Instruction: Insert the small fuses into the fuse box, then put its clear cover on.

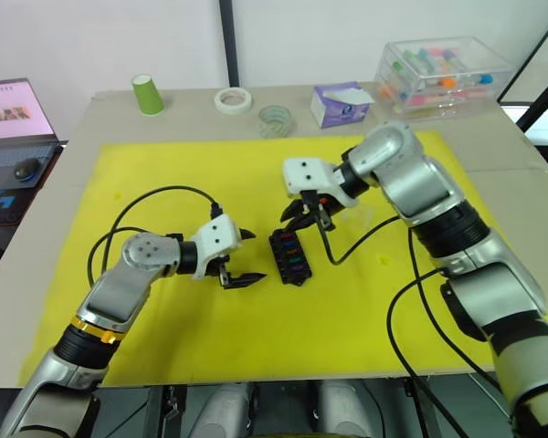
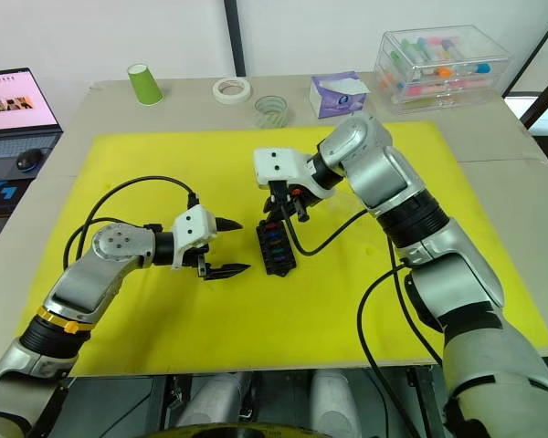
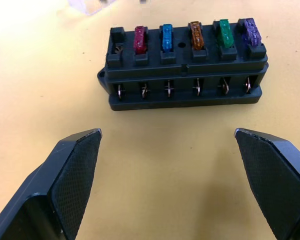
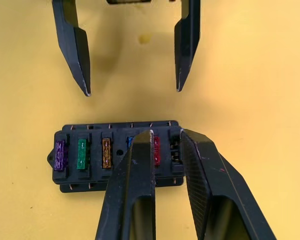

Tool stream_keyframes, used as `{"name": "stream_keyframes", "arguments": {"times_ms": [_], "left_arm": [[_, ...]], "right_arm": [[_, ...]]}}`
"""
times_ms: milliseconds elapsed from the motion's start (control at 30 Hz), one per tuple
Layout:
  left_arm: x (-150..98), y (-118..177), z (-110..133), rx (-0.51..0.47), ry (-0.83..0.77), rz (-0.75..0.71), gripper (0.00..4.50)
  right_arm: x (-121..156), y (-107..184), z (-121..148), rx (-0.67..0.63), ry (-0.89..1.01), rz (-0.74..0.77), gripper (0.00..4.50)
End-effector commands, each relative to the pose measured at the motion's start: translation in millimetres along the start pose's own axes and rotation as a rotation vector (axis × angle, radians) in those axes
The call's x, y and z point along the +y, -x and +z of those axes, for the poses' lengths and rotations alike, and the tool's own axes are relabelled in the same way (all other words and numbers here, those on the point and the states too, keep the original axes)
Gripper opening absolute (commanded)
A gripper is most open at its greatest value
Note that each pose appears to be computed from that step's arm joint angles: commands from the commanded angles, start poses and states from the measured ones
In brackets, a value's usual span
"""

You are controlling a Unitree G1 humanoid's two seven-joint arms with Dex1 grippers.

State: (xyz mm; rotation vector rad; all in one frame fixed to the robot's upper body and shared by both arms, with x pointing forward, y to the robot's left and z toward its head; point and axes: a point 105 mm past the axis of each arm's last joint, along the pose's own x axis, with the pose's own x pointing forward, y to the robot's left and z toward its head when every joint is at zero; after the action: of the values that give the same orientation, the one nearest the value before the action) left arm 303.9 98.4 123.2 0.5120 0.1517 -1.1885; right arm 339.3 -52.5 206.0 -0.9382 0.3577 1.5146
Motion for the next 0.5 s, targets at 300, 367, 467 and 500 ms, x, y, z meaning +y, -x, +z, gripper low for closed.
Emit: {"name": "stream_keyframes", "arguments": {"times_ms": [300,367,467,500], "left_arm": [[4,5,8,-0.027,-0.029,0.019,4.5],[4,5,8,-0.027,-0.029,0.018,4.5],[3,5,8,-0.025,-0.031,0.018,4.5],[3,5,8,-0.024,-0.031,0.018,4.5]], "right_arm": [[4,-7,-8,-0.059,-0.024,-0.029,0.01],[5,-9,-12,-0.045,-0.023,-0.025,0.01],[5,-11,-14,-0.041,-0.028,-0.024,0.01],[5,-11,-15,-0.041,-0.029,-0.024,0.01]]}}
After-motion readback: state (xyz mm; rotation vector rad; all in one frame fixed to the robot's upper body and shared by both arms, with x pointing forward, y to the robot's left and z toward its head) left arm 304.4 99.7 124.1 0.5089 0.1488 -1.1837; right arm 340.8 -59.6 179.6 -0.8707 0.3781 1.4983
